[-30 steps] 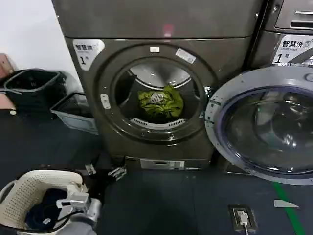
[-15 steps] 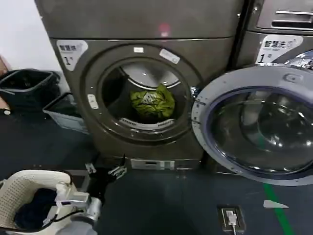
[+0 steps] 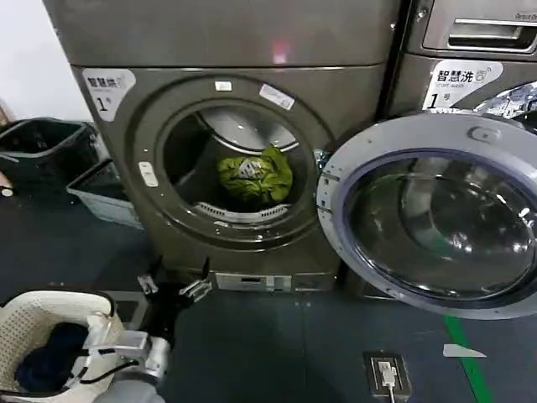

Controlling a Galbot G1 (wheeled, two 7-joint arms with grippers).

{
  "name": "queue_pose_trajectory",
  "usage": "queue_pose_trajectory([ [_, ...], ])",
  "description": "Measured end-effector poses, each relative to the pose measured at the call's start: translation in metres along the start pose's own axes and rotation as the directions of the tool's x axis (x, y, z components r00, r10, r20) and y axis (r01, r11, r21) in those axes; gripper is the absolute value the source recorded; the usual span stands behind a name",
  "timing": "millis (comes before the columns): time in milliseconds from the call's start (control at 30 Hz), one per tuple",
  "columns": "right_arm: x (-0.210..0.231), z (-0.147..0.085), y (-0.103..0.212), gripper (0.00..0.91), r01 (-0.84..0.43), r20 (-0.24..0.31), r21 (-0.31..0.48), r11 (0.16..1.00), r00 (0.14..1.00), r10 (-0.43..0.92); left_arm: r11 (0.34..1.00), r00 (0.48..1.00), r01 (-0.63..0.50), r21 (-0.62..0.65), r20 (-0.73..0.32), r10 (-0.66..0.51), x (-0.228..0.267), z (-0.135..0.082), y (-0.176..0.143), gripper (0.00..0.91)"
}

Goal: Grasp the clothes from the dryer.

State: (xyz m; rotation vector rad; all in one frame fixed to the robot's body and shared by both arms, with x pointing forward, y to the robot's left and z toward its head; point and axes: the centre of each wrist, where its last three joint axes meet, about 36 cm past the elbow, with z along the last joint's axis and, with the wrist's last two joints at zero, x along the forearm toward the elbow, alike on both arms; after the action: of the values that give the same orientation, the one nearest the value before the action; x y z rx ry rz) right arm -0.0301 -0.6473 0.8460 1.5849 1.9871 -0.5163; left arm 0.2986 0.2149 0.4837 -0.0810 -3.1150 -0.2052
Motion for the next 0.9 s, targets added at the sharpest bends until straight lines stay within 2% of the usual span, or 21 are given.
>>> queue_pose_trajectory([
  [333,0.001,-0.005,-0.001,0.907,0.003,0.040,-0.005,1.000,0.999,-0.002,1.000,1.000,-0.018,0.005,0.020,0.017,-0.007,-0.001,-0.004,0.907],
  [900,0.004,-0.010,-0.004,0.907,0.012,0.053,0.009,1.000,0.998,-0.013,0.999,0.999,-0.040,0.015,0.014,0.040,-0.015,0.001,-0.009,0.907],
])
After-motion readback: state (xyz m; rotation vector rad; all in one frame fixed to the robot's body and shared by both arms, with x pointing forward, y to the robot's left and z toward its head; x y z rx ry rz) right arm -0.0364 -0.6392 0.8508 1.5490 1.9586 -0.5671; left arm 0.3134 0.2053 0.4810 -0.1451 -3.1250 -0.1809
